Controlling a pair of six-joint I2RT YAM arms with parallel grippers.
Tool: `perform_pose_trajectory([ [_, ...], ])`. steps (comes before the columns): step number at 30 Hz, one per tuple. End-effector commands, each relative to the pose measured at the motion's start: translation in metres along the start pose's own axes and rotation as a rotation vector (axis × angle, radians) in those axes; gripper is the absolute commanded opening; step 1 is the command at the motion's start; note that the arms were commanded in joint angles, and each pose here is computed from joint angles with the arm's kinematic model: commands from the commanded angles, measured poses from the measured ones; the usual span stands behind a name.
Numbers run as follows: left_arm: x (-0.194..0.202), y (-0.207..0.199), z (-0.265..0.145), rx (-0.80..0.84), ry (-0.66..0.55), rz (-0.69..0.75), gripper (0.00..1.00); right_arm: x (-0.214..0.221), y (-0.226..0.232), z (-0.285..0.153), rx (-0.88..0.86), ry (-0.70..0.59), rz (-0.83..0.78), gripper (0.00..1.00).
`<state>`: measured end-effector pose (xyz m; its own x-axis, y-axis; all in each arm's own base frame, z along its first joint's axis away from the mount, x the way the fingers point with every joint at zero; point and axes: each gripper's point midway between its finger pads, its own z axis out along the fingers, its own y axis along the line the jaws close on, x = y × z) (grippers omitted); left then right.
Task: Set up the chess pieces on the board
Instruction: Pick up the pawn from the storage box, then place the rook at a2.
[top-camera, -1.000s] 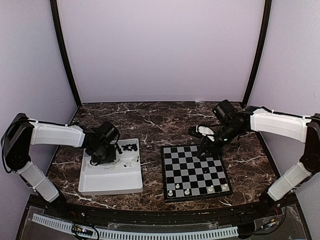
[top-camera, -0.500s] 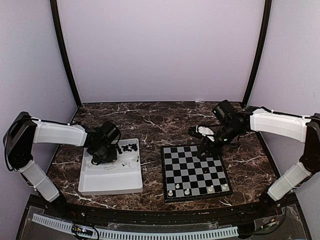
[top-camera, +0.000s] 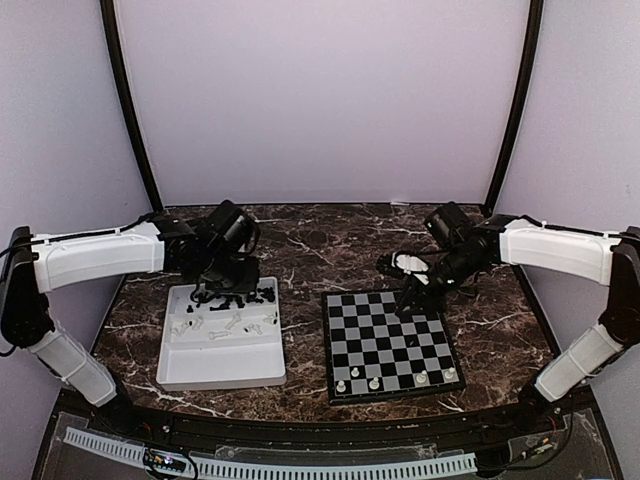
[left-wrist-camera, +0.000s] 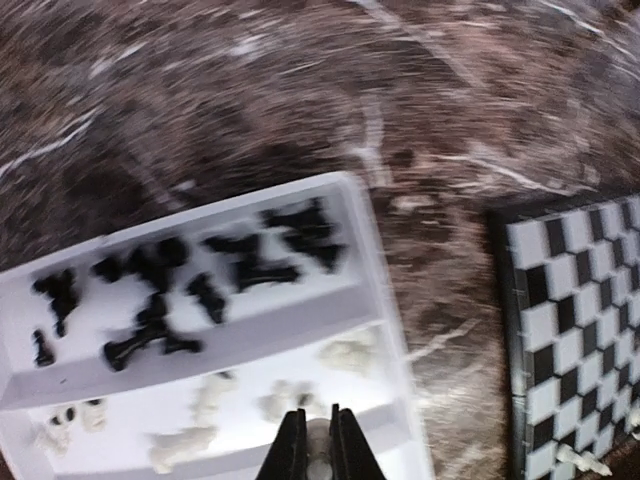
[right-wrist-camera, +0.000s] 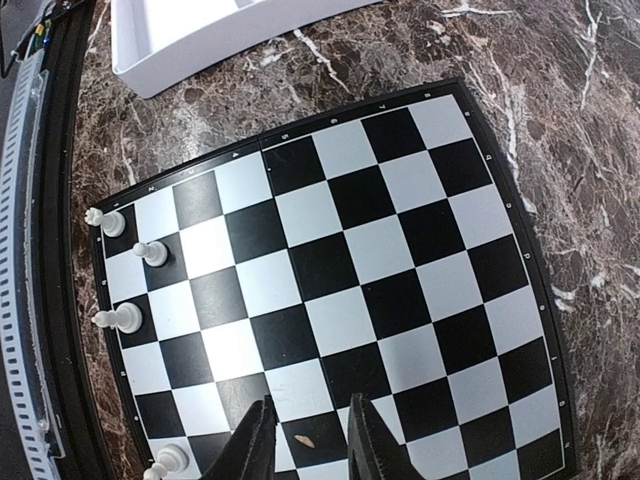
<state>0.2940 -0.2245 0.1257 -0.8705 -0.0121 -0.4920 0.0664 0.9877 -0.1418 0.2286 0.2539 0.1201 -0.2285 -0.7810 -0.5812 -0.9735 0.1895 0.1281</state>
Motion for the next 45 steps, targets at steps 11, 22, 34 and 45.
perform_pose_trajectory([
  [11, 0.090, -0.203, -0.001, 0.456, 0.174, 0.722, 0.02, 0.022, -0.064, -0.042, 0.251, -0.078, 0.152, 0.28],
  [22, 0.138, -0.214, 0.011, 0.520, 0.309, 0.761, 0.02, 0.026, -0.067, -0.041, 0.248, -0.075, 0.159, 0.28],
  [34, 0.158, -0.208, 0.023, 0.477, 0.357, 0.791, 0.02, 0.028, -0.066, -0.038, 0.239, -0.067, 0.160, 0.29],
  [45, 0.164, -0.205, 0.028, 0.464, 0.376, 0.792, 0.08, 0.030, -0.065, -0.036, 0.232, -0.063, 0.162, 0.29],
])
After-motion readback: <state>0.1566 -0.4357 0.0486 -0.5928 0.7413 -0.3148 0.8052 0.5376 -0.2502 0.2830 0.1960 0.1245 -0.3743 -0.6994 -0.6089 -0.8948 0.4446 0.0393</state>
